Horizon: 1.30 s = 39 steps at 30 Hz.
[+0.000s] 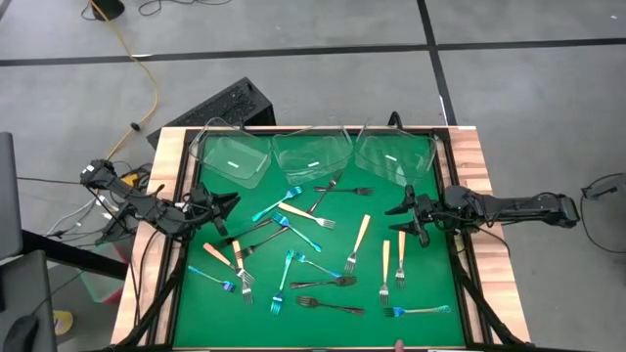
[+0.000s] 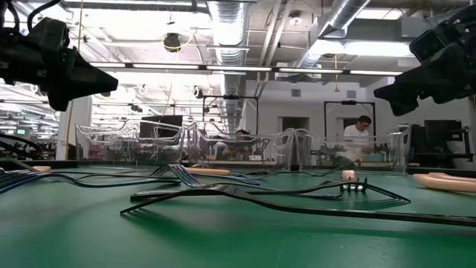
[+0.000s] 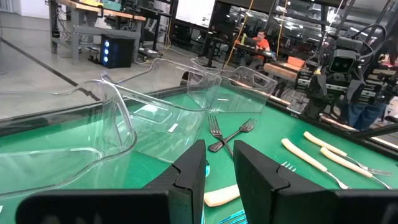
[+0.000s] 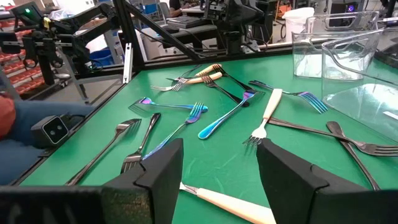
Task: Sort silverware by color (type)
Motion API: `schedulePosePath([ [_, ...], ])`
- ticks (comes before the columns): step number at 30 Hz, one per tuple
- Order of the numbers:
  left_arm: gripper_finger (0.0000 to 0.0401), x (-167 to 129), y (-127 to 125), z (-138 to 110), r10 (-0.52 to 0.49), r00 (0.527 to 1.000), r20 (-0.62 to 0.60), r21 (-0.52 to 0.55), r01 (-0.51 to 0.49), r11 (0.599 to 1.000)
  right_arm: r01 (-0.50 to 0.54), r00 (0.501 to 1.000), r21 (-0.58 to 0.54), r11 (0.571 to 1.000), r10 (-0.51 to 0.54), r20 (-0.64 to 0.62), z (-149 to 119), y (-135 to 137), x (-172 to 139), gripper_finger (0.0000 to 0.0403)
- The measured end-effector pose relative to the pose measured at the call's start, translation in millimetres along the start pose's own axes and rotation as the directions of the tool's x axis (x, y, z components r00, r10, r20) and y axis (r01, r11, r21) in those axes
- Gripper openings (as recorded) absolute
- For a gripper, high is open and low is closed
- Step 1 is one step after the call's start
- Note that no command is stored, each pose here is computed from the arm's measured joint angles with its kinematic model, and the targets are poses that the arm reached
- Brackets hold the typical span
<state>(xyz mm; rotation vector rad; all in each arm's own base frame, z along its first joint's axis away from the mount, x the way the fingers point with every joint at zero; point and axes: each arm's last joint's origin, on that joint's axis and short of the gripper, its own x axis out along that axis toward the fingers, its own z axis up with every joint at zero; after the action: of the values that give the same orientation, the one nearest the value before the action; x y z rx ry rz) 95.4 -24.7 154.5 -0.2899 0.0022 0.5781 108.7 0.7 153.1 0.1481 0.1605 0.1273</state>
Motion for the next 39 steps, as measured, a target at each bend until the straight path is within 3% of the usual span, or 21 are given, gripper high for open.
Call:
schedulePosePath([
  [22, 0.0068, 0.0, 0.0, 0.0, 0.0, 1.0, 0.0, 0.0, 0.0, 1.0, 0.0, 1.0, 0.0, 1.0, 0.0, 0.0, -0.1, 0.0, 0.0, 0.0227],
  [29, 0.0068, 0.0, 0.8, 0.0, 0.024, 1.0, 0.009, 0.151, -0.025, 0.988, 0.0, 1.0, 0.0, 1.0, 0.0, 0.0, 0.0, 0.0, 0.0, 0.0227],
  [39, 0.0068, -0.1, 0.0, 1.5, 0.015, 1.0, 0.011, 0.166, -0.016, 0.986, 0.0, 1.0, 0.0, 1.0, 0.0, -0.001, -0.1, 0.0, 0.0, 0.0227],
])
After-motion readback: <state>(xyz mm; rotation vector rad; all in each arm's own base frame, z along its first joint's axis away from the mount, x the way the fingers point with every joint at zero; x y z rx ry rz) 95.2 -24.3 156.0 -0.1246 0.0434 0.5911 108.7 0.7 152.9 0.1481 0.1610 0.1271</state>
